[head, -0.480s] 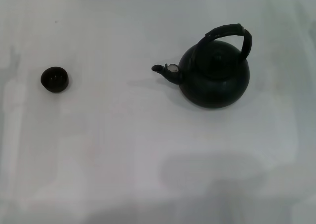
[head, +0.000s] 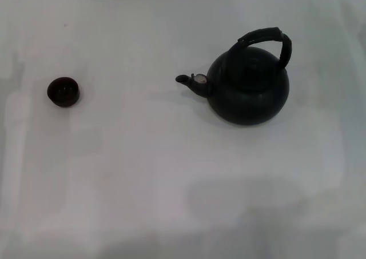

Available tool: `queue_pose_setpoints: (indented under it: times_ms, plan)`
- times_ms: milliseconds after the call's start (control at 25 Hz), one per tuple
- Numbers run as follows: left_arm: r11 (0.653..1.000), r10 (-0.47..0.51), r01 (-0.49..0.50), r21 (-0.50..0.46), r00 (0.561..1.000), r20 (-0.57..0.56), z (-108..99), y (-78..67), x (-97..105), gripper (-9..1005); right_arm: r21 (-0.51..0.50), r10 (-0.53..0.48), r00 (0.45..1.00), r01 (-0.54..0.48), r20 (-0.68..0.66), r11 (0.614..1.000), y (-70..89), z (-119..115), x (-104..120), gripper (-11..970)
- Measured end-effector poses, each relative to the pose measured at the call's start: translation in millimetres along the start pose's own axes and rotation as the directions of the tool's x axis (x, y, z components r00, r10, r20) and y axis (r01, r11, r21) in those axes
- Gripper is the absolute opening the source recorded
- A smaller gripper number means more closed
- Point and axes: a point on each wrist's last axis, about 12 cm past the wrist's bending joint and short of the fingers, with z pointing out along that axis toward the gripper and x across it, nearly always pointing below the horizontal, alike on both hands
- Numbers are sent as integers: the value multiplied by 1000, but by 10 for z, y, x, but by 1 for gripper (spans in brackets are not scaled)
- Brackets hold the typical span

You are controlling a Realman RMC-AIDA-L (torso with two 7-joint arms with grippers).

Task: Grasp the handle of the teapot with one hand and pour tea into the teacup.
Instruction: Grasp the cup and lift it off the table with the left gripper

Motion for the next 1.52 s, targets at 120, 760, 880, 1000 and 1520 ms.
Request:
queue_pose_setpoints:
  times_ms: [120,760,880,1000,1520]
  plan:
    - [1000,5,-5,8,1000,-25,15,-12,26,872,-2,-1,1000,1,4,1000,4,11,-12,786]
    - [960,153,-98,263,968,-199,-56,-243,254,870,-4,-2,1000,3,8,1000,7,24,-27,785]
    - [945,184,-109,308,956,-227,-67,-288,299,869,-4,-2,1000,2,8,1000,9,26,-27,785]
    - [933,203,-115,341,950,-237,-82,-318,320,869,-4,-2,1000,2,7,1000,9,24,-25,785]
    - [904,249,-121,410,929,-275,-194,-361,400,868,-5,-3,1000,3,10,1000,10,29,-32,785]
